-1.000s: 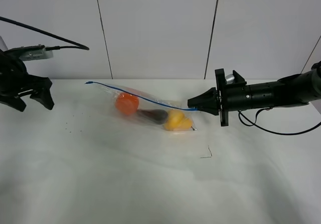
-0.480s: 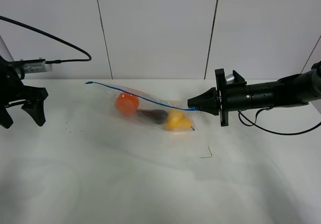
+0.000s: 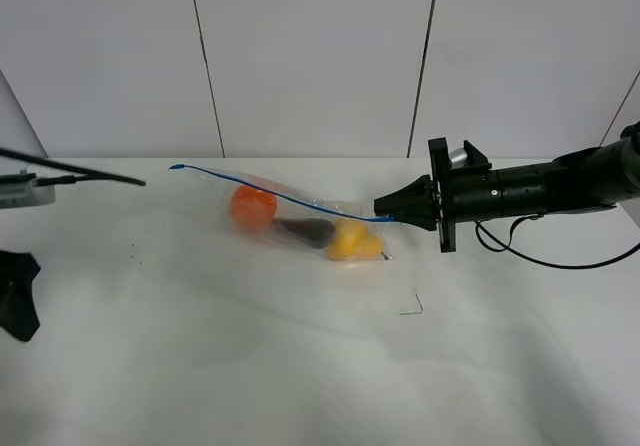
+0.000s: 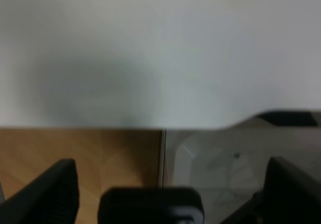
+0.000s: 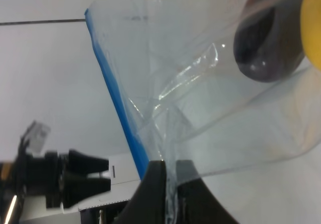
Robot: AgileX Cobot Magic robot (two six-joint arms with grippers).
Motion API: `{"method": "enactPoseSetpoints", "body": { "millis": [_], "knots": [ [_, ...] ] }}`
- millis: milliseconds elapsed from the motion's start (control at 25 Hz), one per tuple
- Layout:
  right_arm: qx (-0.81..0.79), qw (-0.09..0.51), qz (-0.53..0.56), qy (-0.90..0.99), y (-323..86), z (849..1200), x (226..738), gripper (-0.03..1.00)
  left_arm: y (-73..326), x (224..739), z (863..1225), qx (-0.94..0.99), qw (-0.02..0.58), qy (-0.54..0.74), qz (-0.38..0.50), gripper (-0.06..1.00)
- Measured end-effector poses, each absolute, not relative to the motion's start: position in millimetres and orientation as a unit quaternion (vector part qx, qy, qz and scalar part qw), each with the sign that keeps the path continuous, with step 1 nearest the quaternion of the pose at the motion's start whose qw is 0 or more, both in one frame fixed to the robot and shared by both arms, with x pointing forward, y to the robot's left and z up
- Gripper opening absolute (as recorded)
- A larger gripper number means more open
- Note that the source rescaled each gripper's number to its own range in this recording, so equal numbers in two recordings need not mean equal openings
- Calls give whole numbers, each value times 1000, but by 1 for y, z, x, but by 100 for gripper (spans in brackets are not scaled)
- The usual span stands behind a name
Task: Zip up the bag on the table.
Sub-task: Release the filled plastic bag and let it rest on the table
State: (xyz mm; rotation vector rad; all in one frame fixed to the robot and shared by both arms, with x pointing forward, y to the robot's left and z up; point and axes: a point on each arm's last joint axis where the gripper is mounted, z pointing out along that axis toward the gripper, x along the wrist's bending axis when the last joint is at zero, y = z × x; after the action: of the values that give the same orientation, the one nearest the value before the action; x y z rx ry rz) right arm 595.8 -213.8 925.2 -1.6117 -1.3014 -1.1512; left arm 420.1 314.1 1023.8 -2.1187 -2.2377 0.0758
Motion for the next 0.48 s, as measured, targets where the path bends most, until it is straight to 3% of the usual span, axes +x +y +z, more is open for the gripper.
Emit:
{"method": "enactPoseSetpoints", "body": {
  "millis": [480],
  "knots": [
    [-630,376,-450,-509,-214,925,596,1,308,331,1010,-684,-68,-722,-80,100]
  ]
}}
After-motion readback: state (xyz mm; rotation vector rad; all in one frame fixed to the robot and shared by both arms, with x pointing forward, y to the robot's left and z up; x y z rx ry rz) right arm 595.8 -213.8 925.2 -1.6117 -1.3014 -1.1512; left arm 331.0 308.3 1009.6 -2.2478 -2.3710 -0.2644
